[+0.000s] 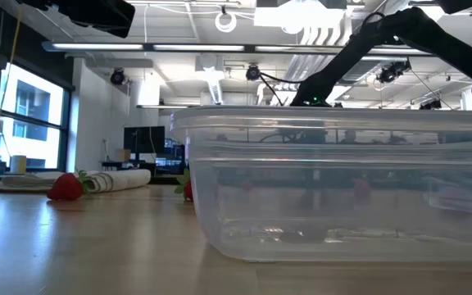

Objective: Pick and placing Produce into tupperware
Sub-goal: Put the black cherry into the transparent bin

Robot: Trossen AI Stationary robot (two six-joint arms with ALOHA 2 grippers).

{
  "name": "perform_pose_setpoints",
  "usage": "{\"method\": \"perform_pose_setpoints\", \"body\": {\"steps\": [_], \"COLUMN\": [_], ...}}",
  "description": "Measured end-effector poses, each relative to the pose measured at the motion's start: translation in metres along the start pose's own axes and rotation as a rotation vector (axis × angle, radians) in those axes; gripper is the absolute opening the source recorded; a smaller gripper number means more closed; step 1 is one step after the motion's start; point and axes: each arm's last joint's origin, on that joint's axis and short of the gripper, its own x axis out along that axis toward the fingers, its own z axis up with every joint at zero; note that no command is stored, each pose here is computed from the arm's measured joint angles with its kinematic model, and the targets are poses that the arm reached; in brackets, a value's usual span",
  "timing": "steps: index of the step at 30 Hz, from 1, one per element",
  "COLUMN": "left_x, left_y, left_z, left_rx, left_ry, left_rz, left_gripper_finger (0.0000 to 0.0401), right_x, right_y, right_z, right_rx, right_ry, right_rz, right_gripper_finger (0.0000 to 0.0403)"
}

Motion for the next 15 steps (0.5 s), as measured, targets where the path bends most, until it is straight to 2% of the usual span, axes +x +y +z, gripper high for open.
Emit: {"method": "perform_pose_setpoints", "body": {"steps": [6,15], "left_x": [0.0,0.0], "left_y": [0.0,0.0002], "left_z": [0.0,-0.0002], "left_rx": [0.0,0.003], "left_ry": [0.0,0.006], "left_rz": [0.0,0.009], "left_gripper_finger": [0.0001,0.0001], "right_x": [-0.0003,-0.001], "right_y": [-0.0001,-0.0002], "right_z": [-0.0002,-0.0006], "right_rx": [0.001,-0.007], "right_ry": [0.004,0.008], "right_rz": [0.001,0.003], "right_gripper_finger": [0.0107,0.0104]}}
